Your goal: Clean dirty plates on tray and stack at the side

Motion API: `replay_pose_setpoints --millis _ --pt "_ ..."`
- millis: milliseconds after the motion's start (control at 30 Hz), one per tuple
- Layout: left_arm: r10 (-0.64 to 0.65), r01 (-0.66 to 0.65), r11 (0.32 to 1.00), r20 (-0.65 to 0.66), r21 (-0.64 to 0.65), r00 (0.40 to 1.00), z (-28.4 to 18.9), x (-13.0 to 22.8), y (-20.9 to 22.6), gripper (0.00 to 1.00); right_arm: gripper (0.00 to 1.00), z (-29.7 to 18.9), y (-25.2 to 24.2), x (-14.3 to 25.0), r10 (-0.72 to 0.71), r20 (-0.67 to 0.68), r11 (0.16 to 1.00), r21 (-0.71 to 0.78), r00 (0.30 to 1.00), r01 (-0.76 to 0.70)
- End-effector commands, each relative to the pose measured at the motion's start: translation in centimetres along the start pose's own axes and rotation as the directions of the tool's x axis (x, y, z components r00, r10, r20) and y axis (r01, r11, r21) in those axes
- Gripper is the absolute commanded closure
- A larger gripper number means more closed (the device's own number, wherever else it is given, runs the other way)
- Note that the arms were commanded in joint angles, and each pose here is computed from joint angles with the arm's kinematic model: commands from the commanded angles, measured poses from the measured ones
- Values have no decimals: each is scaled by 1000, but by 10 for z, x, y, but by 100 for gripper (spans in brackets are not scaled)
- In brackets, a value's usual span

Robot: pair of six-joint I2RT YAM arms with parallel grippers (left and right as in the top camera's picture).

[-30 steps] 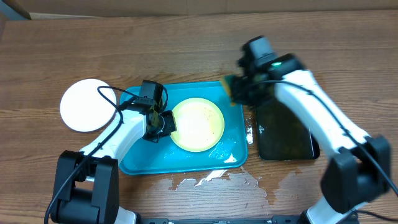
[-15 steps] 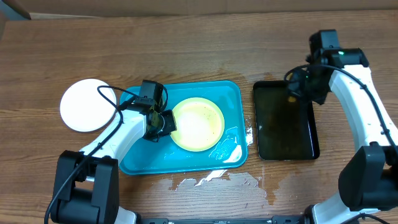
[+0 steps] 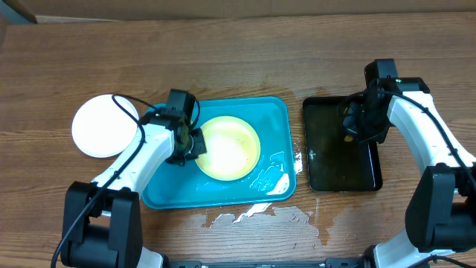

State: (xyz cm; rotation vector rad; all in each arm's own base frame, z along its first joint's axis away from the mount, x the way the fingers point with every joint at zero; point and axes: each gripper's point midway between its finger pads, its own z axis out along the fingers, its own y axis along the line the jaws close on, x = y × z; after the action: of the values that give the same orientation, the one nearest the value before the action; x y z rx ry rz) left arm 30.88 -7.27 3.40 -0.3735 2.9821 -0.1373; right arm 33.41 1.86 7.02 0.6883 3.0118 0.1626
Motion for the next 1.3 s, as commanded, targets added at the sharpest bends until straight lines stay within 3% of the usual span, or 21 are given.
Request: replay_pose_setpoints --millis 0,600,800,1100,1267 --pt "39 -35 998 86 -49 996 -18 -27 -4 96 96 0 -1 -1 -6 9 1000 8 1000 6" --pt "70 -64 997 156 -43 985 -43 -47 -24 96 96 0 -2 1 -9 1 1000 11 1000 9" --pt "145 -134 989 191 -69 971 -59 -57 -33 96 96 0 -2 1 -9 2 1000 11 1000 9" --pt "333 -249 928 318 -277 887 -109 -61 -68 96 96 0 -1 0 -10 6 1000 9 1000 10" --pt "490 -268 830 411 -488 769 -137 -54 -90 96 96 0 -1 0 -10 6 1000 9 1000 10"
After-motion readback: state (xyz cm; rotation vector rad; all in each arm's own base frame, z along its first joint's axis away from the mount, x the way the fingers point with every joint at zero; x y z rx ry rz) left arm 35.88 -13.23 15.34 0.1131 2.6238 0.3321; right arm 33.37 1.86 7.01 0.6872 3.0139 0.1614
